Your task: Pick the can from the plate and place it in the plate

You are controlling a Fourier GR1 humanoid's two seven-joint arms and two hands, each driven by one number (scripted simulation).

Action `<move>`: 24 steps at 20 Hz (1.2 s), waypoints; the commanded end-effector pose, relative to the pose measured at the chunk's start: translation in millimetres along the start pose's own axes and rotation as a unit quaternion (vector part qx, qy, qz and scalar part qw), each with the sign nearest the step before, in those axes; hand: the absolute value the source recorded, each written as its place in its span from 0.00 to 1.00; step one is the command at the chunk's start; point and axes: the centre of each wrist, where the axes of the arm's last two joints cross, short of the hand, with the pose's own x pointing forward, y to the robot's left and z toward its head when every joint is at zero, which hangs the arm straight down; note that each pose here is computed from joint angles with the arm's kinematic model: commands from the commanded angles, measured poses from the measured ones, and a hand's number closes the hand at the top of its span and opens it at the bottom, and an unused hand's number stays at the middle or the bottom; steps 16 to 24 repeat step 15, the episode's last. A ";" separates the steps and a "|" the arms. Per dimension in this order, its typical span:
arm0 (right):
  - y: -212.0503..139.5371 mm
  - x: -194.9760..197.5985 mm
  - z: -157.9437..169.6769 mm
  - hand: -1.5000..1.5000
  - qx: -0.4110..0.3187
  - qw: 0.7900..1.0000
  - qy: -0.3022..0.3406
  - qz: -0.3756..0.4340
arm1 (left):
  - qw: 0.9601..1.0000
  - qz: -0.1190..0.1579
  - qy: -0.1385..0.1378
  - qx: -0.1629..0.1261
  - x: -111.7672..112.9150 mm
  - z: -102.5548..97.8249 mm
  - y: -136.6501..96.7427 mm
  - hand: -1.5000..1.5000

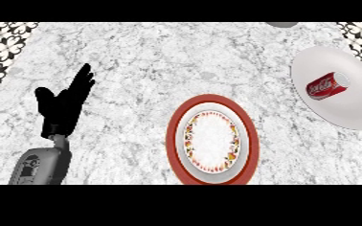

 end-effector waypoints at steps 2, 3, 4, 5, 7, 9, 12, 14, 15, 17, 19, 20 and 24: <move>-4.5 -9.7 16.3 0.00 0.035 0.996 -0.061 -0.054 | 1.000 0.003 0.005 -0.007 -2.9 2.5 -0.4 0.50; -4.5 -9.9 16.5 0.00 0.032 0.996 -0.061 -0.052 | 1.000 0.001 -0.002 0.000 -1.8 0.2 4.0 0.50; -13.0 -11.2 28.3 0.00 0.033 0.997 -0.049 -0.055 | 1.000 0.005 -0.007 0.003 4.4 4.0 6.8 0.50; -26.7 6.4 24.1 0.00 0.038 0.996 -0.060 -0.046 | 1.000 0.005 0.000 -0.009 -3.5 5.1 4.8 0.50; -23.7 -2.2 31.3 0.00 0.035 0.997 -0.057 -0.046 | 1.000 0.005 0.000 0.002 -1.4 2.4 -3.9 0.50; -31.6 4.6 33.0 0.00 0.026 0.997 -0.057 -0.044 | 1.000 0.003 0.005 -0.003 -10.1 7.1 3.2 0.50; -26.9 1.6 31.0 0.00 0.031 0.999 -0.035 -0.017 | 1.000 0.004 0.000 -0.003 5.0 -4.2 8.6 0.50; -27.8 0.4 33.8 0.00 0.029 0.999 -0.029 -0.011 | 1.000 0.000 -0.002 -0.011 -3.3 5.2 0.8 0.50; -31.8 -2.1 43.1 0.00 0.030 0.999 -0.030 -0.010 | 1.000 0.007 0.004 -0.009 -9.5 6.4 8.6 0.50; -31.8 -2.1 43.1 0.00 0.030 0.999 -0.030 -0.010 | 1.000 0.007 0.004 -0.009 -9.5 6.4 8.6 0.50; -31.8 -2.1 43.1 0.00 0.030 0.999 -0.030 -0.010 | 1.000 0.007 0.004 -0.009 -9.5 6.4 8.6 0.50; -31.8 -2.1 43.1 0.00 0.030 0.999 -0.030 -0.010 | 1.000 0.007 0.004 -0.009 -9.5 6.4 8.6 0.50; -31.8 -2.1 43.1 0.00 0.030 0.999 -0.030 -0.010 | 1.000 0.007 0.004 -0.009 -9.5 6.4 8.6 0.50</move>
